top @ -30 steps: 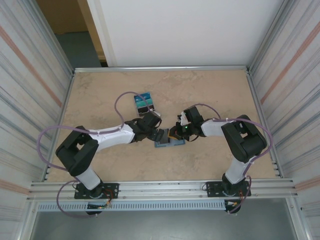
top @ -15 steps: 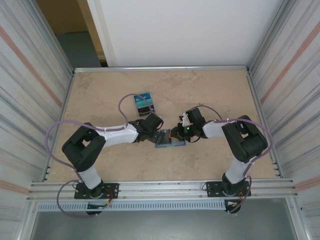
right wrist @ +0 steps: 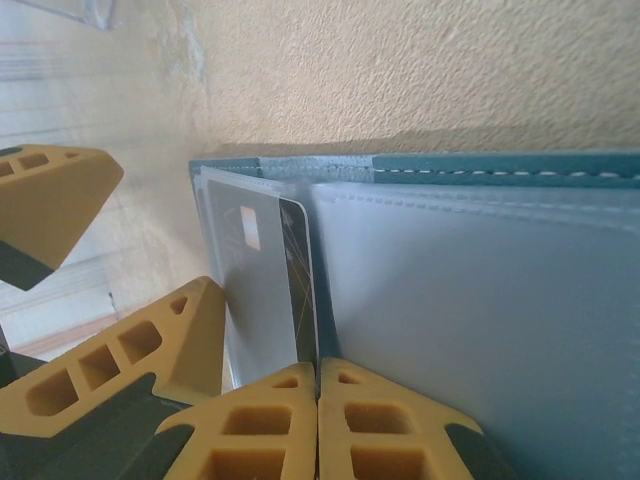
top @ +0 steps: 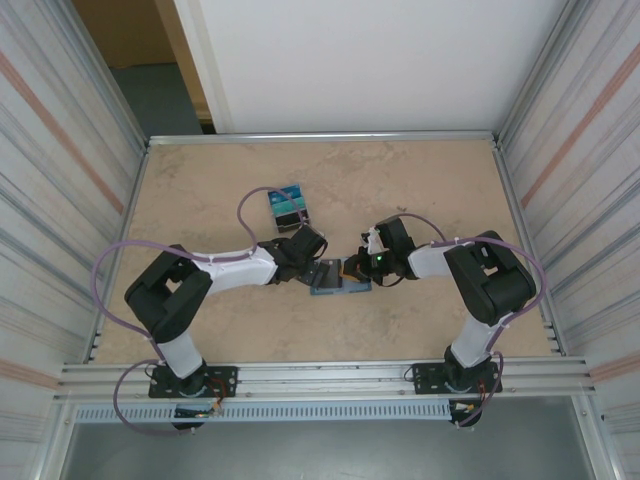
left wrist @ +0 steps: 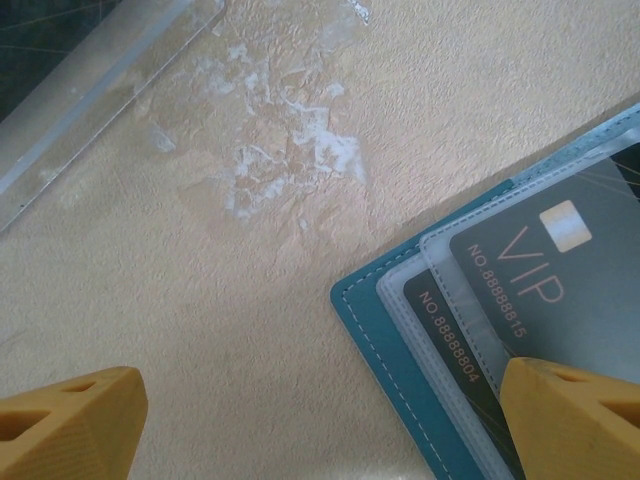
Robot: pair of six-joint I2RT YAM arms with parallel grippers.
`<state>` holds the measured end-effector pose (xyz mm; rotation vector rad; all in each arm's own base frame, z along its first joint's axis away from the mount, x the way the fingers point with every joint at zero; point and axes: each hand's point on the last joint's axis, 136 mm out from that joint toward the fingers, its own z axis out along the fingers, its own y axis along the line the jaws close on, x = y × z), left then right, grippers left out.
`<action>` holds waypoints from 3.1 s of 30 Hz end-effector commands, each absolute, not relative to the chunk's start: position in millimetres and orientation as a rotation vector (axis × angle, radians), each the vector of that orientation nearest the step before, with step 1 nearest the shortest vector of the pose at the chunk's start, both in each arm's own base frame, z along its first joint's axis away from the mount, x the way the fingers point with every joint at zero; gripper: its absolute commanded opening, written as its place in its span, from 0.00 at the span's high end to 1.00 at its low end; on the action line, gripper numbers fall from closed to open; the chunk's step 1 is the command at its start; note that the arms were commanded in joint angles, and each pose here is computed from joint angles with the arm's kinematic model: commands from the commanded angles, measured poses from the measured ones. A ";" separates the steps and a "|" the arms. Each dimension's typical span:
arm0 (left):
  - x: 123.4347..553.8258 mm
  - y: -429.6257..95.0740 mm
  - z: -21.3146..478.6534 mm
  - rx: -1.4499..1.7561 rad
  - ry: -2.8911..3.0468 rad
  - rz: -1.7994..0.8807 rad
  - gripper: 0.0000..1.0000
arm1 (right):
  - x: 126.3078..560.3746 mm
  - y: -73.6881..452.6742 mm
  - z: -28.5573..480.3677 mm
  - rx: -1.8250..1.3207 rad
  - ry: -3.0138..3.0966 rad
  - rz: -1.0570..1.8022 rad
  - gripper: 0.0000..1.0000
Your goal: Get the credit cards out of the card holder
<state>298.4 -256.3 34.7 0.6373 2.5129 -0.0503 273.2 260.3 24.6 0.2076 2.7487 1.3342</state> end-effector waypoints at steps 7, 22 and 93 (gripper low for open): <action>289.7 -244.6 24.8 0.670 2.561 0.034 0.08 | 273.5 256.4 31.5 0.218 2.728 1.333 1.00; 291.1 -242.8 31.2 0.675 2.544 0.036 0.08 | 279.9 228.8 40.7 0.224 2.757 1.154 1.00; 294.0 -255.2 142.3 0.605 2.310 -0.080 0.06 | 282.4 228.4 142.6 -0.056 2.420 1.069 0.99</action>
